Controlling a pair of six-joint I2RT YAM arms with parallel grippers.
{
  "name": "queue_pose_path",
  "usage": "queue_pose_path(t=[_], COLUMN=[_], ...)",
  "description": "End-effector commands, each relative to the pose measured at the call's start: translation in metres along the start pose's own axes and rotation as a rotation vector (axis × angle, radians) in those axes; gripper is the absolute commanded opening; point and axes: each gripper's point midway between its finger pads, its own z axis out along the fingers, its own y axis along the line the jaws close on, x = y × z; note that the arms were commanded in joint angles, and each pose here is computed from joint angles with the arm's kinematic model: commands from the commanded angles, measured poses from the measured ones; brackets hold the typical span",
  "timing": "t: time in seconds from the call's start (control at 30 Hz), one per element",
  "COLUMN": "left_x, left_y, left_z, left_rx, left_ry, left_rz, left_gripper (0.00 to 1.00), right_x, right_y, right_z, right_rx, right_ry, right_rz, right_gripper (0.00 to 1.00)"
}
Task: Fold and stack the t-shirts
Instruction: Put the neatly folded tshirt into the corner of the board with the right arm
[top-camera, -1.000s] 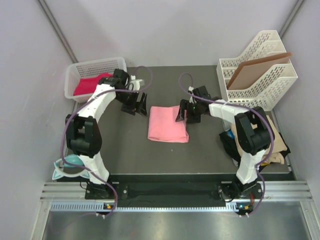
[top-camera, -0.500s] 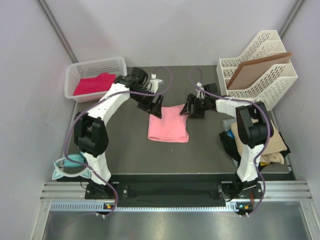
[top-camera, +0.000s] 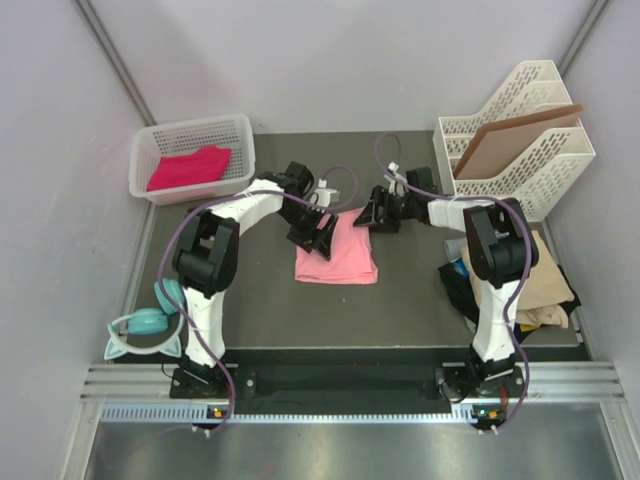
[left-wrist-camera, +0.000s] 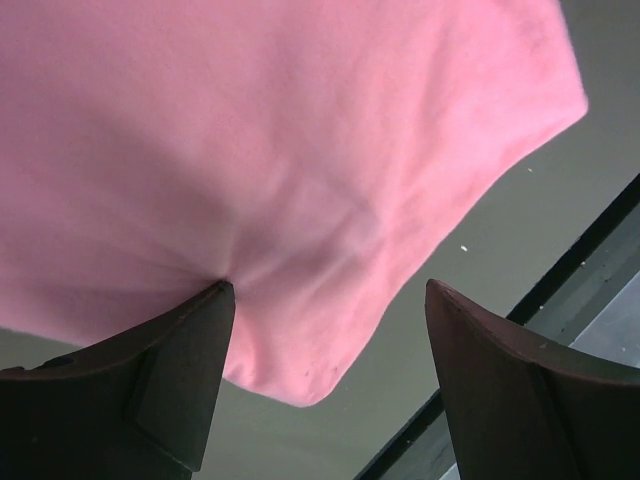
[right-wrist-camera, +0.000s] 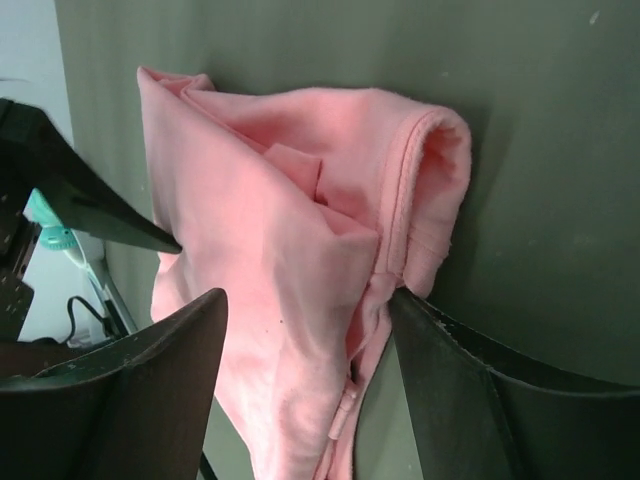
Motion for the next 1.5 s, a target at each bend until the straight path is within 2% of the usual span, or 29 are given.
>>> queue_pose_path(t=[0.0, 0.33, 0.43, 0.5, 0.63, 0.77, 0.9, 1.03, 1.1, 1.17, 1.27, 1.47], left_x=[-0.011, -0.005, -0.002, -0.001, -0.002, -0.002, 0.001, 0.006, 0.008, 0.012, 0.028, 0.064], left_y=[0.005, 0.01, 0.01, 0.008, 0.005, 0.006, 0.012, 0.026, 0.033, 0.042, 0.046, 0.044], left_z=[0.007, 0.016, 0.015, 0.012, 0.004, -0.005, -0.027, -0.075, -0.114, -0.151, -0.183, -0.186], left_rx=[-0.012, -0.016, -0.021, -0.019, -0.024, -0.048, -0.077, -0.153, -0.187, -0.256, -0.337, -0.396], left_ry=[-0.038, -0.018, -0.015, -0.017, -0.032, -0.041, -0.062, -0.114, -0.175, -0.246, -0.289, -0.307], left_rz=[0.025, 0.015, 0.014, 0.016, 0.022, 0.033, 0.041, 0.048, 0.038, 0.029, 0.027, 0.022], left_gripper=[0.81, 0.81, 0.81, 0.8, 0.8, 0.8, 0.8, 0.82, 0.84, 0.88, 0.9, 0.89], right_x=[0.042, 0.069, 0.075, 0.077, 0.081, 0.078, 0.065, 0.025, 0.008, -0.012, -0.028, -0.029], right_y=[-0.053, -0.027, -0.02, -0.017, -0.013, -0.012, -0.002, 0.03, 0.038, 0.058, 0.079, 0.105], right_z=[-0.003, 0.038, 0.049, 0.053, 0.053, 0.049, 0.038, -0.001, -0.023, -0.057, -0.101, -0.179], right_rx=[0.187, 0.12, 0.094, 0.084, 0.072, 0.084, 0.077, 0.044, 0.05, 0.038, 0.049, 0.103], right_ry=[0.041, 0.129, 0.137, 0.134, 0.133, 0.115, 0.084, -0.034, -0.087, -0.166, -0.256, -0.4], right_rz=[0.043, 0.035, 0.041, 0.048, 0.059, 0.058, 0.051, 0.0, -0.006, -0.035, -0.065, -0.07], right_gripper=[0.67, 0.64, 0.58, 0.46, 0.32, 0.0, 0.0, 0.0, 0.0, 0.0, 0.0, 0.0])
